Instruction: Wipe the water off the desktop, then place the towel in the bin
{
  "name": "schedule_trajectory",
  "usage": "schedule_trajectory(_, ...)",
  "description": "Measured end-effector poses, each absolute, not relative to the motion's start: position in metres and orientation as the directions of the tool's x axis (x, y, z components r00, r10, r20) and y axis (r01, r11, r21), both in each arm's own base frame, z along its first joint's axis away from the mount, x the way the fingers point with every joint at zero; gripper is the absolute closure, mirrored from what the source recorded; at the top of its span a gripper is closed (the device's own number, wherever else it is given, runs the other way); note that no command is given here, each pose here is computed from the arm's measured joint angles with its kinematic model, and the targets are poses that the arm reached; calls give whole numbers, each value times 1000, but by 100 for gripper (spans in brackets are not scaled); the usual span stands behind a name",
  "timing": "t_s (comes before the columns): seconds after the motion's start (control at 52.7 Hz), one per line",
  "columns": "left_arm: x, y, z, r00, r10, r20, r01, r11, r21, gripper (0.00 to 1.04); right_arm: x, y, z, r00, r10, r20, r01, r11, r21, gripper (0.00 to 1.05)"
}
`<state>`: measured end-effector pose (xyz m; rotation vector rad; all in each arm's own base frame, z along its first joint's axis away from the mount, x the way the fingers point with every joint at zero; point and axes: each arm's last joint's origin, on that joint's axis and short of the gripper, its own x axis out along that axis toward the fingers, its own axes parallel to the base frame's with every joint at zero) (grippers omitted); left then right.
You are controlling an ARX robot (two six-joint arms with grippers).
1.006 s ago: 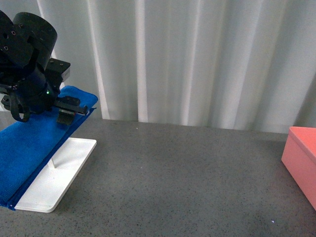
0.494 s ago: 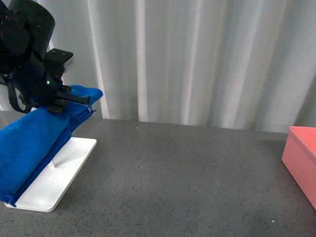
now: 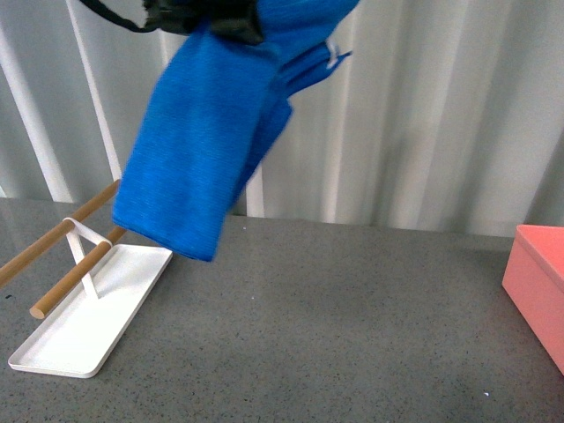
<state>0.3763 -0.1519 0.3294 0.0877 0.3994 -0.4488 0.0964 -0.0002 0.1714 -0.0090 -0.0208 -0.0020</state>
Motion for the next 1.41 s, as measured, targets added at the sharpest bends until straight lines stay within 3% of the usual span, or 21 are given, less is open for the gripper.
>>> schedule_trajectory(0.152,335,-209,320,717,-604,-348,577,795,-190,99,96,0,171,1000,-2,21,2,1000,-9,7)
schedule_trajectory(0.266,319,-236,318,680,-664,-312,616,748,-248,99,96,0,171,1000,0,20,0,1000,-9,7)
schedule_trajectory(0.304,317,-240,319,675,-673,-302,621,739,-261,99,97,0,170,993,97,-61,-100,993,-59,7)
schedule_trajectory(0.342,316,-242,321,674,-677,-295,620,736,-272,99,98,-1,168,939,255,-232,-289,949,-124,7)
schedule_trajectory(0.38,314,-243,321,673,-678,-295,620,735,-277,99,100,1,163,857,401,-324,-461,877,-133,7)
schedule_trajectory(0.437,314,-244,321,671,-681,-293,619,732,-285,99,104,5,163,785,531,-320,-601,779,-180,7)
schedule_trajectory(0.494,314,-244,321,675,-676,-294,612,736,-289,99,114,7,176,771,579,-266,-634,738,-232,7)
schedule_trajectory(0.703,315,-242,322,676,-672,-303,606,740,-290,99,159,12,219,772,621,-136,-635,749,-187,7)
schedule_trajectory(1.044,316,-242,323,673,-672,-308,605,740,-293,99,191,41,214,726,677,-118,-669,736,103,7)
schedule_trajectory(1.405,314,-244,327,665,-680,-307,611,733,-298,99,234,52,203,749,649,-130,-629,759,166,9)
